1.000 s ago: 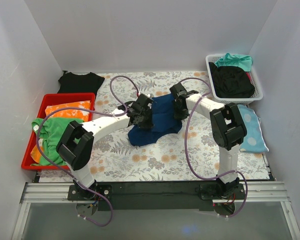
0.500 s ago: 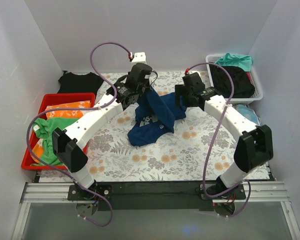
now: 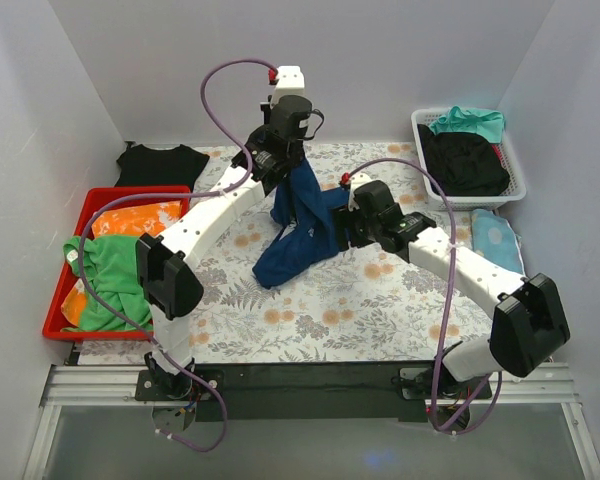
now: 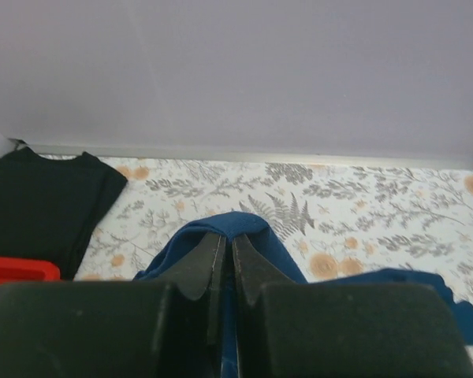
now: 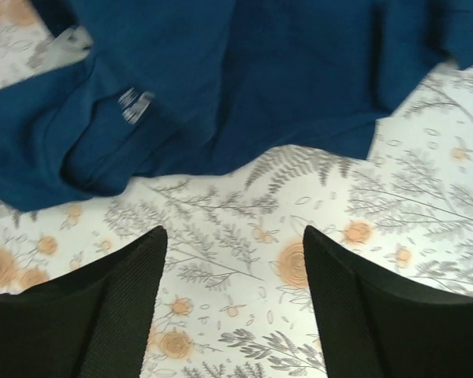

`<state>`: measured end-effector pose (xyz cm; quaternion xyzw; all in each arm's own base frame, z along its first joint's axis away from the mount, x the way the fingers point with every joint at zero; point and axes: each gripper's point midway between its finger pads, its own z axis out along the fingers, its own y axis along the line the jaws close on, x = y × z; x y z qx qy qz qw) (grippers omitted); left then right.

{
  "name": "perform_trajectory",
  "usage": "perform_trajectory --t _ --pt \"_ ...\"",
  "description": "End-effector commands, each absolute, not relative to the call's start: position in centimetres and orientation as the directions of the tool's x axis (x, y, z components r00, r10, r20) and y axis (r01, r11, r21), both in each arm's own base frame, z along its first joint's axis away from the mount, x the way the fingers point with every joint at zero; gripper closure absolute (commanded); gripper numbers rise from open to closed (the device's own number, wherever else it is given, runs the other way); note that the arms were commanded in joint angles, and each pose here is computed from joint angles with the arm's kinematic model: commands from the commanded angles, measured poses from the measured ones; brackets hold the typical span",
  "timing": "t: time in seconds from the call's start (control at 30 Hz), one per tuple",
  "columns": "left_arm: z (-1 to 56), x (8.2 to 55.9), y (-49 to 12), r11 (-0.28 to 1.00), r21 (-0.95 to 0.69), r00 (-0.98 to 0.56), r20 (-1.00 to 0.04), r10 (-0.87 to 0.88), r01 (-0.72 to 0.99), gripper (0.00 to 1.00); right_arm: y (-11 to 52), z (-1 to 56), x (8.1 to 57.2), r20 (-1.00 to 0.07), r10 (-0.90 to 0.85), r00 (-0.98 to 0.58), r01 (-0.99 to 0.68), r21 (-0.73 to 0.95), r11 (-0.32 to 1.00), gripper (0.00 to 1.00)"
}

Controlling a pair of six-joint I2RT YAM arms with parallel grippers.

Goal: Fold and stack the t-shirts
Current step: Flatten out the tshirt

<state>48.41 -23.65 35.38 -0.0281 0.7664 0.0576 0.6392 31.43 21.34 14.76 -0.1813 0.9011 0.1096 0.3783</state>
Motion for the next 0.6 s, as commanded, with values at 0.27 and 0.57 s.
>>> perform_trajectory --t 0.27,0.57 --pt "40.7 51.7 -18.4 0.961 0.037 -0.045 -0.999 0.025 -0.275 1.00 35.9 12.0 29.9 -0.715 -0.472 -0.515 -0.751 0.111 0.651 0.25" --pt "40.0 52.4 -16.8 0.962 0.023 -0.065 -0.998 0.005 -0.272 1.00 39.4 10.8 34.7 -0.730 -0.484 -0.482 -0.726 0.023 0.687 0.23"
